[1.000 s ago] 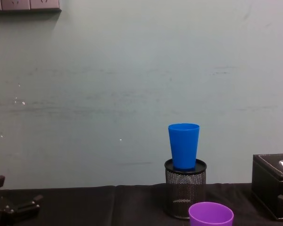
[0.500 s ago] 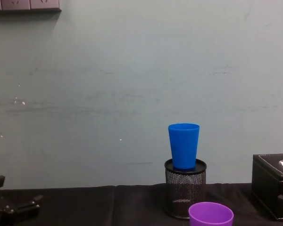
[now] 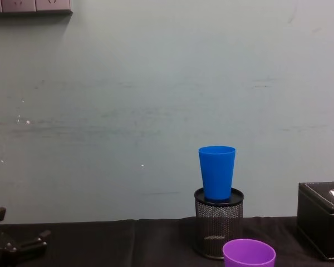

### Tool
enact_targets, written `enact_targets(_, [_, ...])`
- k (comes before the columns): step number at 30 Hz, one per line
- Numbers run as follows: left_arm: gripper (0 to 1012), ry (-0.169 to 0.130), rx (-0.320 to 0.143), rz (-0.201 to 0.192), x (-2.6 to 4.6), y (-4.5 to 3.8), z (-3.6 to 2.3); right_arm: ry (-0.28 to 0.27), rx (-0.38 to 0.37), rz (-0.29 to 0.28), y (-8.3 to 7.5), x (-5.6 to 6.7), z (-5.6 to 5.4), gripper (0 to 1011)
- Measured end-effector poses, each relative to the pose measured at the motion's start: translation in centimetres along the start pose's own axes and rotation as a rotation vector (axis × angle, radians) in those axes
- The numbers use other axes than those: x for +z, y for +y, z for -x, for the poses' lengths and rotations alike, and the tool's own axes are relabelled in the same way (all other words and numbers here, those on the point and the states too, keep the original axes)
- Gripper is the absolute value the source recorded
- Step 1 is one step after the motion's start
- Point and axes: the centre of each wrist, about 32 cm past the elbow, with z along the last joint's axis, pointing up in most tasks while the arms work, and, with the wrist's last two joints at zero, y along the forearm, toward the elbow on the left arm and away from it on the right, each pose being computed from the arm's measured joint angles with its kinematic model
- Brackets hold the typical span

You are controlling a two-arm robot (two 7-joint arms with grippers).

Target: Pick up one cup with a gripper and tap it against the other cup.

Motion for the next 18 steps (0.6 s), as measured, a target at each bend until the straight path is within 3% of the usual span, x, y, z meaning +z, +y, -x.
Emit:
enact_targets(5, [1000,0.0,0.0,0.0,0.0,0.0,0.0,0.06,0.09,-0.038,0.8,0.0,2.2,1003])
enact_targets(9, [1000,0.0,0.0,0.0,0.0,0.0,0.0,0.105,0.126,-0.057,2.0,0.1,3.2,1003])
enact_targets(18, [1000,0.0,0.0,0.0,0.0,0.0,0.0,0.195,0.14,-0.08,4.5,-0.1,3.8,1003])
